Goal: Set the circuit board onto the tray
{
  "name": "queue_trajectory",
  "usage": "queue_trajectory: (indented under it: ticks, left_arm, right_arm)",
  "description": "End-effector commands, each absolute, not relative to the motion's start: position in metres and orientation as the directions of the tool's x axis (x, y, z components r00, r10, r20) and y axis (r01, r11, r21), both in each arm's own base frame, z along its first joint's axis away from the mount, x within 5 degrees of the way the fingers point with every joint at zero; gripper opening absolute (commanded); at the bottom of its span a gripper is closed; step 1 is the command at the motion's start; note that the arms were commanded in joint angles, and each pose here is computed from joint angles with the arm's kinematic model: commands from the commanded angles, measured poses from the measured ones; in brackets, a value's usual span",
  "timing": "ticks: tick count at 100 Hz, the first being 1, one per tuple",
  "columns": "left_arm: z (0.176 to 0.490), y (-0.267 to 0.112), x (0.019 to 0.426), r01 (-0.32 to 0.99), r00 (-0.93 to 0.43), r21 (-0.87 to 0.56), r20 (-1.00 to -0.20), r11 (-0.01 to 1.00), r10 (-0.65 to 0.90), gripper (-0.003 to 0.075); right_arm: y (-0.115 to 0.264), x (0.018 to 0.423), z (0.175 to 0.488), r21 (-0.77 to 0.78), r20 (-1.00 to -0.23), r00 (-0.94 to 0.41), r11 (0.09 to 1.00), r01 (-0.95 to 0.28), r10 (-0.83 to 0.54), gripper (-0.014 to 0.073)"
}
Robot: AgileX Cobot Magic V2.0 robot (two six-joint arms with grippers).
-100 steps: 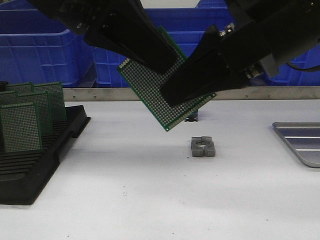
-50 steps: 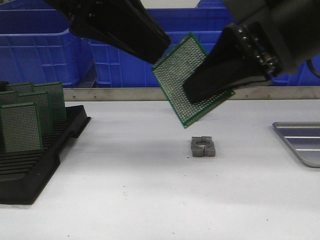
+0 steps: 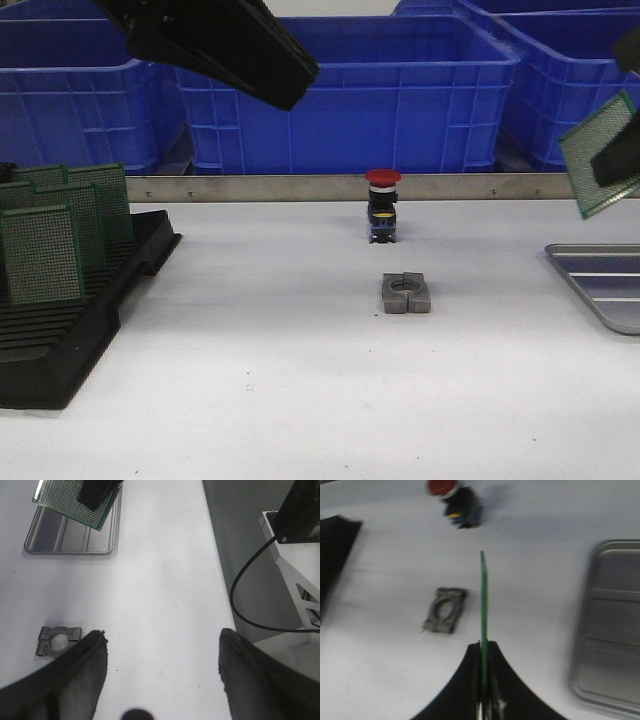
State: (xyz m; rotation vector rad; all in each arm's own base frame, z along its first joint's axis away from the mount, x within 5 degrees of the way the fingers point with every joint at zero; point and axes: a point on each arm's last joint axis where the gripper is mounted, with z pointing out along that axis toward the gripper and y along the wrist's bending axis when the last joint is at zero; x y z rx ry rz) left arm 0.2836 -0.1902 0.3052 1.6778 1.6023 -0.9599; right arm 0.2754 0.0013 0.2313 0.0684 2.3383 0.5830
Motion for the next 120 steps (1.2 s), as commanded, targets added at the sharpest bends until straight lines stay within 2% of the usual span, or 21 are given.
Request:
queue_trajectory:
  ticks: [1,19,26,31,36,41,48,54,72,90,107,120]
  left_arm:
    - [0.331,-0.190,0.279,0.998,0.009,-0.022,-0.884,-0.062,0.467,0.0452]
    - [0.331,-0.190,0.279,0.998,0.008,-0.023,-0.885,-0.061,0.465,0.0452]
    - [0.331,-0.190,0.279,0.998,0.008,-0.023,-0.885,-0.061,0.465,0.0452]
    - [0.331,-0.190,0.279,0.998,0.008,-0.023,-0.885,-0.061,0.465,0.0452]
    - [0.331,-0.190,0.279,0.998,0.008,-0.023,-0.885,-0.061,0.465,0.0452]
    - [0.331,-0.190,0.279,0.998,0.008,-0.023,-0.885,-0.061,0.465,0.0452]
    - [0.331,-0.190,0.279,0.998,0.008,-0.022,-0.885,-0.059,0.465,0.0452]
    - [0.331,-0.190,0.279,0.998,0.008,-0.021,-0.885,-0.058,0.465,0.0452]
    - [0.331,-0.182,0.285,1.000,-0.006,-0.017,-0.885,-0.020,0.466,0.0452]
    - [0.336,-0.151,0.294,0.998,-0.002,0.034,-0.859,0.061,0.511,0.0452]
    - [0.328,-0.108,0.305,0.985,0.004,0.117,-0.739,0.123,0.674,0.0452]
    - [0.317,-0.080,0.310,0.978,0.005,0.169,-0.594,0.119,0.805,0.0452]
  right_arm:
    - [-0.014,0.283,0.239,0.410,-0.673,-0.688,0.911,-0.042,0.271,-0.0064]
    - [-0.025,0.289,0.224,0.401,-0.647,-0.701,0.916,0.022,0.300,-0.0062]
    - [-0.025,0.290,0.221,0.402,-0.641,-0.706,0.915,0.025,0.301,-0.0010]
    - [-0.026,0.291,0.221,0.400,-0.641,-0.706,0.916,0.029,0.302,0.0077]
    - [-0.026,0.291,0.221,0.396,-0.645,-0.702,0.918,0.031,0.301,0.0208]
    - [-0.028,0.292,0.221,0.385,-0.651,-0.696,0.922,0.041,0.303,0.0387]
    - [-0.030,0.293,0.222,0.369,-0.662,-0.685,0.928,0.055,0.304,0.0578]
    - [-0.031,0.293,0.222,0.359,-0.668,-0.679,0.931,0.065,0.305,0.0669]
    - [-0.032,0.293,0.222,0.357,-0.669,-0.678,0.932,0.066,0.304,0.0613]
    - [-0.030,0.293,0.222,0.367,-0.663,-0.685,0.929,0.055,0.302,0.0612]
    - [-0.029,0.292,0.221,0.372,-0.659,-0.689,0.927,0.049,0.301,0.0612]
    - [-0.029,0.292,0.221,0.373,-0.658,-0.690,0.927,0.048,0.301,0.0612]
